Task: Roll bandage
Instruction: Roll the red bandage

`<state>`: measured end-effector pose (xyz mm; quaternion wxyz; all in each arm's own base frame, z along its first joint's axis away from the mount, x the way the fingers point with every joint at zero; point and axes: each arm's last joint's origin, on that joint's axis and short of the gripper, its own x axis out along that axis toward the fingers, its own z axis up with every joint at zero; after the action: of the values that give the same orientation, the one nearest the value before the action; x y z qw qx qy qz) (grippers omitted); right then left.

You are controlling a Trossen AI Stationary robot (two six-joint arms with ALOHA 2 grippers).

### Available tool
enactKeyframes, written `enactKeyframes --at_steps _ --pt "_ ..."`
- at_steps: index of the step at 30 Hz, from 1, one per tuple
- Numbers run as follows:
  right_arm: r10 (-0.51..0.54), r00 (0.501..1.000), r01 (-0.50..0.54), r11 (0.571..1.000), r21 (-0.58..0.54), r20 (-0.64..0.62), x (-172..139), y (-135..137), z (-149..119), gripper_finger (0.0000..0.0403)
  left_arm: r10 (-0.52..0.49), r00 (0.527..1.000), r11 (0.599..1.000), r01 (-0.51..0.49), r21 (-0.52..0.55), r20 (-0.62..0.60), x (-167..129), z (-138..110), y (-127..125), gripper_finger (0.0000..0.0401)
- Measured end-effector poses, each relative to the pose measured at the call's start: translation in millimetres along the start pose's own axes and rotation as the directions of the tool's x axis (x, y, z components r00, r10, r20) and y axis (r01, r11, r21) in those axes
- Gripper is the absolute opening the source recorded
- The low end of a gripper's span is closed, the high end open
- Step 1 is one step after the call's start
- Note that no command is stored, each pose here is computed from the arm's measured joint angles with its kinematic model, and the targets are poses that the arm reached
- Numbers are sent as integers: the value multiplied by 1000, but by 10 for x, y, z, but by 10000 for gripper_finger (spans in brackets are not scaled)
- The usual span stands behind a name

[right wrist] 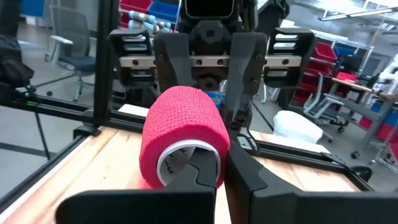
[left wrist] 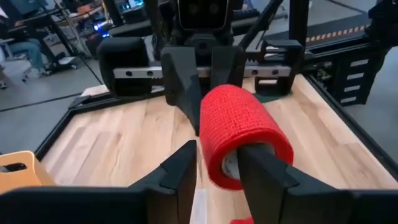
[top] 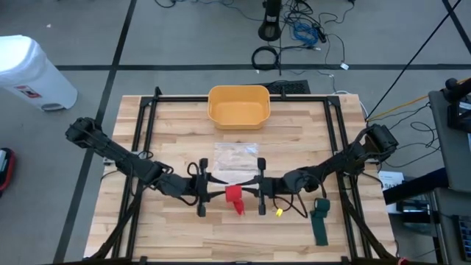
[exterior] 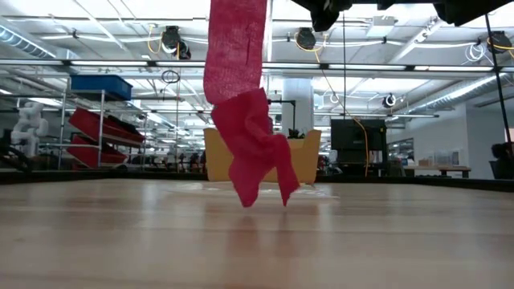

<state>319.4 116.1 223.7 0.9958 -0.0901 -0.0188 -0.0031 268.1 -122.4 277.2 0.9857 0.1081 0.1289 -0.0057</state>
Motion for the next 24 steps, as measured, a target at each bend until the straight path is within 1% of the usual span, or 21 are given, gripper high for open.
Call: enactKeyframes --at_steps 5,7,9,12,14,17,21,24 --pt "-11 1000 11 1000 -11 -2 10 -28 -5 0 25 1000 1000 -25 -7 -11 93 -40 65 122" --pt "-10 1000 10 1000 -11 -3 16 -43 -10 0 35 999 999 -35 -9 -10 131 -55 82 114" --pt "-7 1000 7 1000 -9 -8 22 -57 -19 0 40 999 999 -40 -1 -14 145 -63 99 95" --pt "-9 1000 9 1000 0 -11 24 -61 -22 0 44 999 999 -44 21 -17 148 -67 106 49" --pt "-12 1000 12 1000 1 -18 27 -69 -30 11 48 999 999 -47 23 -18 147 -67 108 19" --pt "-27 999 27 1000 5 -32 26 -71 -41 50 48 999 999 -47 26 -23 147 -81 108 14" --pt "-92 990 91 996 -13 -103 -14 -38 -67 129 38 999 999 -37 28 -37 138 -208 73 13" --pt "-146 979 144 989 -23 -143 -90 5 -16 183 20 999 1000 -20 -1 27 95 -320 46 13"
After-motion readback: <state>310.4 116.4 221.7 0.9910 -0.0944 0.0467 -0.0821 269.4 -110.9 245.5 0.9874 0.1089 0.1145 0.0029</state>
